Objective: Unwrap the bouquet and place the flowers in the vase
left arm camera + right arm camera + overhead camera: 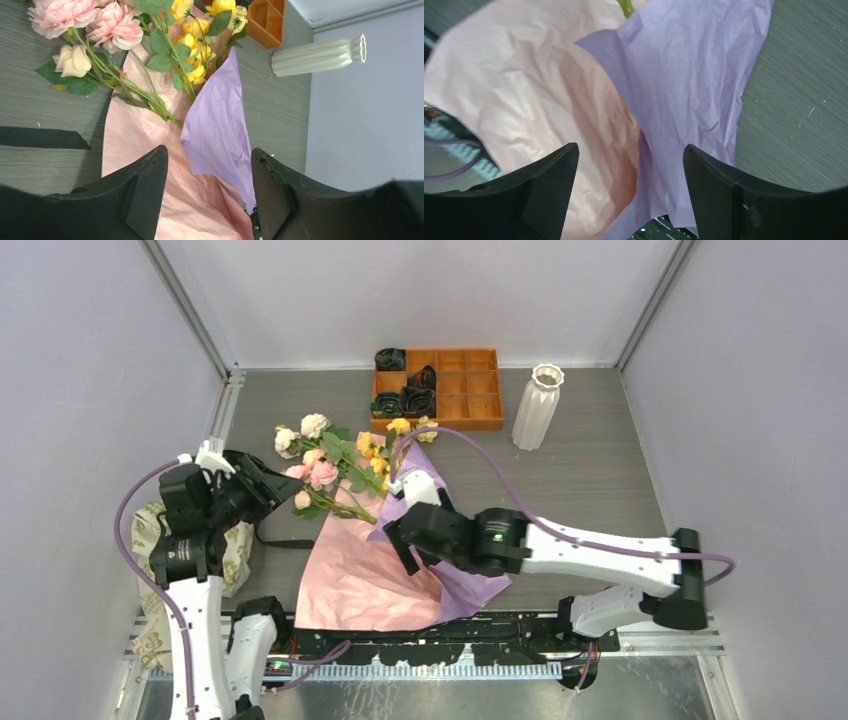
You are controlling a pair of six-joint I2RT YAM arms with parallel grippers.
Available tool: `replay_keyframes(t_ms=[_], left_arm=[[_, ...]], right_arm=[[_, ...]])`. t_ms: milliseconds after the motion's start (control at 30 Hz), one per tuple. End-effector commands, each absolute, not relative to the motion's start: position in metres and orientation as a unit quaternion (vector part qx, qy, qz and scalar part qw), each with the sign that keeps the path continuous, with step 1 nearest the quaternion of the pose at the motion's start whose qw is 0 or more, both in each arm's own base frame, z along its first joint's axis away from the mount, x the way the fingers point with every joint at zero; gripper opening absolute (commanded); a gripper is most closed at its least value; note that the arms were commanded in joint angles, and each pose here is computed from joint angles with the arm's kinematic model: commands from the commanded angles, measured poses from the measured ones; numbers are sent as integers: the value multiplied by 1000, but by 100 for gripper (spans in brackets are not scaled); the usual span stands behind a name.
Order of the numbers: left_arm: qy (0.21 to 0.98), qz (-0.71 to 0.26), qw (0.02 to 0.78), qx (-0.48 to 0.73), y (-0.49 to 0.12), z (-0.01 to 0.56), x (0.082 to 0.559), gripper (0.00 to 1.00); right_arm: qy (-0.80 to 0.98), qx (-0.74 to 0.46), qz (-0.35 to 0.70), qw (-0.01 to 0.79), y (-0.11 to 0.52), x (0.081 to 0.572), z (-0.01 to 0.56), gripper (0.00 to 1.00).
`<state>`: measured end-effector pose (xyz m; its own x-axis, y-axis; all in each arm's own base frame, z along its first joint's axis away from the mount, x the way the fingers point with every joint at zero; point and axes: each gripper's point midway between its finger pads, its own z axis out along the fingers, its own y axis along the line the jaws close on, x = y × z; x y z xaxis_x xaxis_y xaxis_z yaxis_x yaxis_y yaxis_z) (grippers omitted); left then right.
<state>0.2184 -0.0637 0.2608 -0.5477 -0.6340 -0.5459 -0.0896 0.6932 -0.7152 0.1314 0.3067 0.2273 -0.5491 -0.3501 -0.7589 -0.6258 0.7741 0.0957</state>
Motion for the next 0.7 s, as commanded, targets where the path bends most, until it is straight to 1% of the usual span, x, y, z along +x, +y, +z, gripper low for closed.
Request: replay_keyframes(t_ms=[0, 167, 300, 433, 467, 500, 533, 633, 667], left_arm=[[821, -320, 433, -193, -71, 267, 211, 61], [854, -288, 399, -172, -81, 249, 198, 59], [870, -283, 378, -141, -97, 241, 203, 57], [877, -286, 370, -109, -123, 235, 214, 54], [878, -289, 368, -102, -131, 233, 216, 54], [879, -288, 367, -96, -138, 230, 218, 54], [882, -287, 363, -90, -145, 224, 219, 53], [892, -279, 347, -78, -165, 200, 221, 50], [894, -278, 343, -76, -171, 193, 221, 49]], right_arm=[[877, -293, 81, 371, 309, 148, 177, 81], [883, -319, 65, 338, 328, 145, 144, 80], [886, -327, 51, 326, 336, 148, 126, 79], [888, -316, 18, 333, 335, 164, 115, 72], [890, -312, 10, 332, 332, 170, 111, 69], [894, -307, 5, 327, 329, 174, 105, 63], [898, -301, 4, 321, 327, 179, 100, 56], [909, -283, 8, 307, 318, 189, 86, 30], [910, -278, 6, 306, 314, 192, 85, 23]])
